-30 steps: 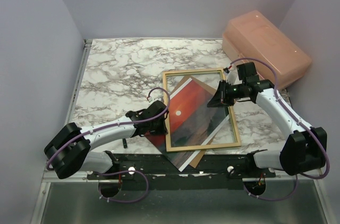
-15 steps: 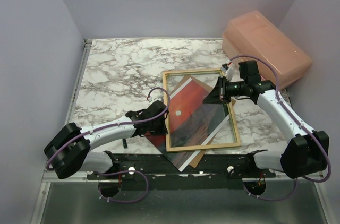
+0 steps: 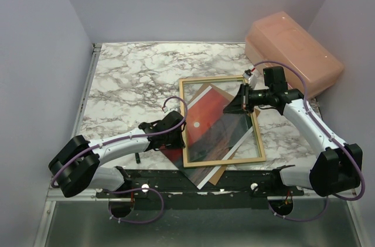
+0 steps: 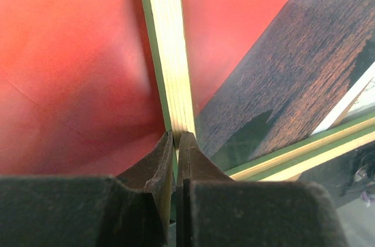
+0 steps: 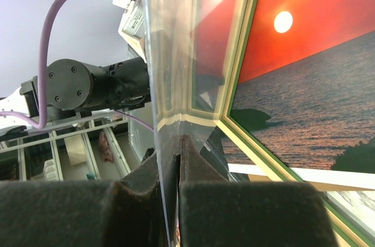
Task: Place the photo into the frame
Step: Place the photo frame item in the photo frame.
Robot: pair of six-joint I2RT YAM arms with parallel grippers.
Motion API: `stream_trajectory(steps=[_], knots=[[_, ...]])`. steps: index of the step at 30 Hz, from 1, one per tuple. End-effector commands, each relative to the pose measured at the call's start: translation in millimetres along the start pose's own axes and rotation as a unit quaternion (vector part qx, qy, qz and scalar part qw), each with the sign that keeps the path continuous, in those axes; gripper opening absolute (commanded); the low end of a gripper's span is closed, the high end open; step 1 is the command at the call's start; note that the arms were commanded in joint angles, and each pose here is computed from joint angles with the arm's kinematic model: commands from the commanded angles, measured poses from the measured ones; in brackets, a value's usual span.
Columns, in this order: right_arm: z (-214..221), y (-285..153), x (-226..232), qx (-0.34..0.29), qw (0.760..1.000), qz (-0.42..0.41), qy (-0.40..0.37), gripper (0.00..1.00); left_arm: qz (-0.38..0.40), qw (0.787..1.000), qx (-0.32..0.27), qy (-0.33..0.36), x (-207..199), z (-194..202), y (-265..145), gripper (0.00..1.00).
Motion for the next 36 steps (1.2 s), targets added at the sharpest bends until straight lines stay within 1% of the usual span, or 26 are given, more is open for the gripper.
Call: stream_trajectory(steps=[1,5,8,14,21,28,36], knots=[[3.6,-0.3,9.5,0.016,0.999,-0.033,-0.006,0.01,-0.116,0.992,0.049,0.028,56.4,30.6,5.8,0.01],[4.4,1.6,1.6,0.018,1.000,-0.014,-0.005,0.01,-0.117,0.992,0.047,0.029,56.2,30.2,5.4,0.01],[9.5,4.8,-10.9,0.035,0.999,0.010,0.005,0.01,-0.117,0.992,0.047,0.028,56.1,30.0,5.3,0.01],[14.3,4.2,-40.7,0.046,0.993,0.105,0.010,0.01,-0.118,0.991,0.047,0.029,56.6,30.1,5.0,0.01],[12.3,-1.9,-54.2,0.043,0.985,0.166,0.000,0.01,-0.119,0.991,0.048,0.029,56.5,30.2,5.4,0.01],[17.2,2.6,-65.1,0.053,0.984,0.172,0.003,0.01,-0.120,0.991,0.049,0.029,56.6,30.6,6.1,0.01],[24.0,12.6,-69.9,0.066,0.988,0.137,0.011,0.01,-0.124,0.990,0.052,0.029,59.5,32.2,6.8,0.01]])
Point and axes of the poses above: each gripper's point midway between its finger pads, its own y axis out along the fingers, its own x axis along the line the jaws close on, z = x × y, the point moved 4 cm from there along -y, back along the fingers, and after that the axes turned 4 degrees about -y, right-handed, at the moved point
